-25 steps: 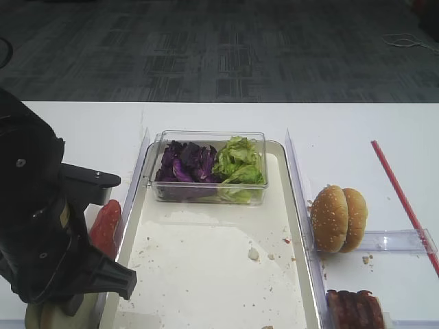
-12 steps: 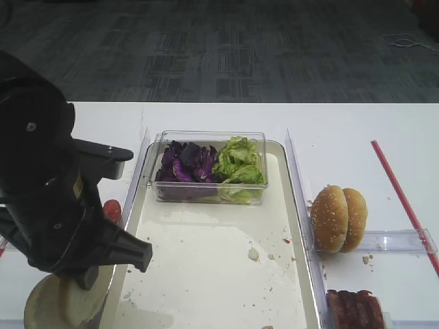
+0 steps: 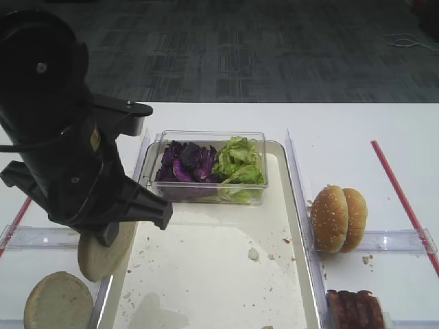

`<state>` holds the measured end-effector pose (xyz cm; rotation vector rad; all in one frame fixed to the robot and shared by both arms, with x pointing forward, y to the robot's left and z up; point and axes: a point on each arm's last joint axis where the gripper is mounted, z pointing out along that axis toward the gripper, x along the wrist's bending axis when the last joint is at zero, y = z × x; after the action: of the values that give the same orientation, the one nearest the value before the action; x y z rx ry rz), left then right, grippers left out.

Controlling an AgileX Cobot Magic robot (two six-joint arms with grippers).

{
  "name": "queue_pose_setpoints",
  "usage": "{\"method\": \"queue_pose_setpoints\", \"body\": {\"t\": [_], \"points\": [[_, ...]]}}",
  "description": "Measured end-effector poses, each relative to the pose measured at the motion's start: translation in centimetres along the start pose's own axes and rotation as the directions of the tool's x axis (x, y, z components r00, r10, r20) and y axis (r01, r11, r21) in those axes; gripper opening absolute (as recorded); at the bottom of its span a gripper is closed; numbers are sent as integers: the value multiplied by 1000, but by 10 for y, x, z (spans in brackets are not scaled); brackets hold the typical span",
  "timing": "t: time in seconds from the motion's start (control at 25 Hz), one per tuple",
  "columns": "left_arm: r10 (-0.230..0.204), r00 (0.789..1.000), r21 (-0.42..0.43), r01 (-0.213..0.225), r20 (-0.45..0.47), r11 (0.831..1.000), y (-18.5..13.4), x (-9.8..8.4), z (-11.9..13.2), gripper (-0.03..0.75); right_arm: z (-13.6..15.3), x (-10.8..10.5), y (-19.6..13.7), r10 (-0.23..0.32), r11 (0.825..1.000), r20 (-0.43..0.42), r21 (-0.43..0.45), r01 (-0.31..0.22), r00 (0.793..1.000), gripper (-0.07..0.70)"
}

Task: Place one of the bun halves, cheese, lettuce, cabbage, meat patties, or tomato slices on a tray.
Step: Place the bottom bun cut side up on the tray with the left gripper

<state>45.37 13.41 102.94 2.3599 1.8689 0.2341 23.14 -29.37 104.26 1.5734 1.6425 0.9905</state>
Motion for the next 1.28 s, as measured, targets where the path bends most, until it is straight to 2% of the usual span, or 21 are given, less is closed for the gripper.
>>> {"method": "queue_pose_setpoints", "body": {"t": [0.12, 0.24, 0.44, 0.64, 0.76, 0.92, 1.0, 1.12, 1.2, 1.28], "points": [[5, 1000, -5, -5, -14, 1000, 3, 1, -4, 95, 0, 0, 0, 0, 1000, 0, 0, 0, 1000, 689], [-26, 999, -8, 26, -18, 1000, 7, 9, -5, 92, 0, 0, 0, 0, 1000, 0, 0, 0, 1000, 689], [-101, 994, 11, 102, -46, 995, 14, 34, -2, 91, 0, 0, 0, 0, 1000, 0, 0, 0, 1000, 689], [-143, 987, 31, 145, -71, 989, 19, 60, 0, 90, 0, 0, 0, 0, 1000, 0, 0, 0, 1000, 689], [-124, 991, 35, 126, -60, 991, 20, 65, 1, 89, 0, 0, 0, 0, 1000, 0, 0, 0, 1000, 689], [-68, 993, 25, 66, 97, 998, 22, 52, 1, 88, 0, 0, 0, 0, 1000, 0, 0, 0, 1000, 689], [-62, 976, 17, 59, 208, 998, 24, 42, 0, 88, 0, 0, 0, 0, 1000, 0, 0, 0, 1000, 689], [-33, 936, -6, 38, 351, 999, 26, 29, -4, 88, 0, 0, 0, 0, 1000, 0, 0, 0, 1000, 689], [-16, 899, -20, 27, 437, 999, 27, 21, -7, 88, 0, 0, 0, 0, 1000, 0, 0, 0, 1000, 689], [-6, 854, -29, 25, 521, 999, 27, 13, -11, 87, 0, 0, 0, 0, 1000, 0, 0, 0, 1000, 689]]}}
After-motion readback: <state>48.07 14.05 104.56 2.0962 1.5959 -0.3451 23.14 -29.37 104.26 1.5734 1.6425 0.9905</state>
